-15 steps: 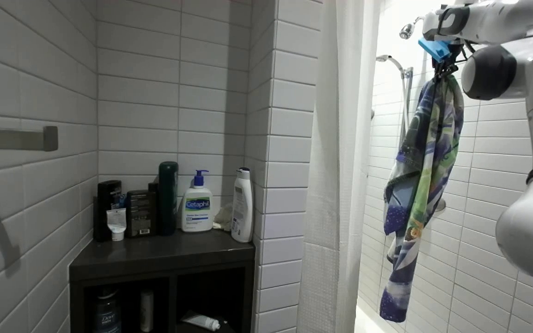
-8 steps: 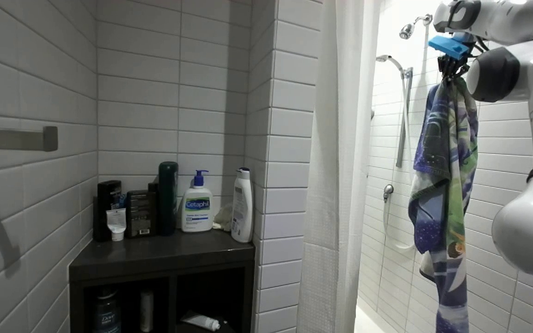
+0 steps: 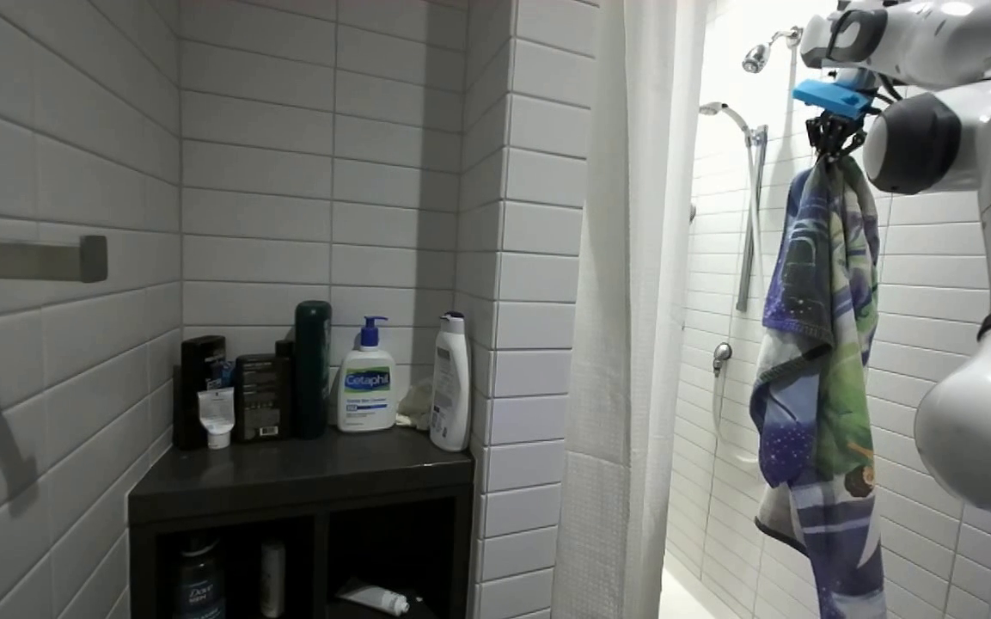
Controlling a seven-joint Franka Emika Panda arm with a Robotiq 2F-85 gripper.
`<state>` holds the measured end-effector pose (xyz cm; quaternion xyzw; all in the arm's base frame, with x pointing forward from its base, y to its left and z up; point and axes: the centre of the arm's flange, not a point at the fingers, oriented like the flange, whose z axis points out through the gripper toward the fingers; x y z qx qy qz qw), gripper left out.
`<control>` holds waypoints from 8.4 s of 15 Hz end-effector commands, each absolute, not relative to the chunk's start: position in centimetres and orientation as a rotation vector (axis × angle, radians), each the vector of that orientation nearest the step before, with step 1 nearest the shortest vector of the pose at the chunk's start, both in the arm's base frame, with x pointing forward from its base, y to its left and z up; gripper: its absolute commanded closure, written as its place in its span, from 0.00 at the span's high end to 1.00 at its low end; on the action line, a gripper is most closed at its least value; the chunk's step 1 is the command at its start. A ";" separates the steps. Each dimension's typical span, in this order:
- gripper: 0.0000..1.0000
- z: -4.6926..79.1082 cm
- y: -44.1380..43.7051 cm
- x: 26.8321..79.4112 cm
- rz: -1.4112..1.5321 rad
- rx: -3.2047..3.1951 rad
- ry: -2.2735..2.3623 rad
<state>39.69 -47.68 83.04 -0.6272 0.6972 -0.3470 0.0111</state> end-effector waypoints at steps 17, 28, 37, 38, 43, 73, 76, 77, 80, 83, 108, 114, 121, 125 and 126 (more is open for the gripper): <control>0.03 71.1 -41.3 45.4 -0.656 -2.575 1.690; 0.03 70.6 -31.8 44.4 -0.864 -2.670 1.142; 0.03 69.7 -21.1 42.0 -0.553 -2.617 0.839; 0.03 69.4 -20.4 41.8 -0.542 -2.628 0.805; 0.03 67.7 -19.2 42.3 -0.757 -2.659 0.753; 0.31 66.9 -8.1 50.4 -0.945 -2.501 0.856; 0.22 65.9 -9.0 51.2 -0.947 -2.503 0.850; 0.30 66.0 -8.9 51.2 -0.949 -2.503 0.849; 0.32 66.3 -8.9 51.0 -0.951 -2.501 0.846; 0.32 66.3 -8.9 50.9 -0.951 -2.501 0.846; 1.00 69.9 -16.7 39.2 -1.003 -2.797 1.069; 1.00 72.1 -17.3 36.5 -0.969 -2.941 1.018; 1.00 72.4 -11.4 34.4 -0.522 -2.857 0.649; 1.00 72.2 -9.1 33.7 -0.292 -2.817 0.495; 1.00 72.1 -8.4 33.7 -0.250 -2.808 0.466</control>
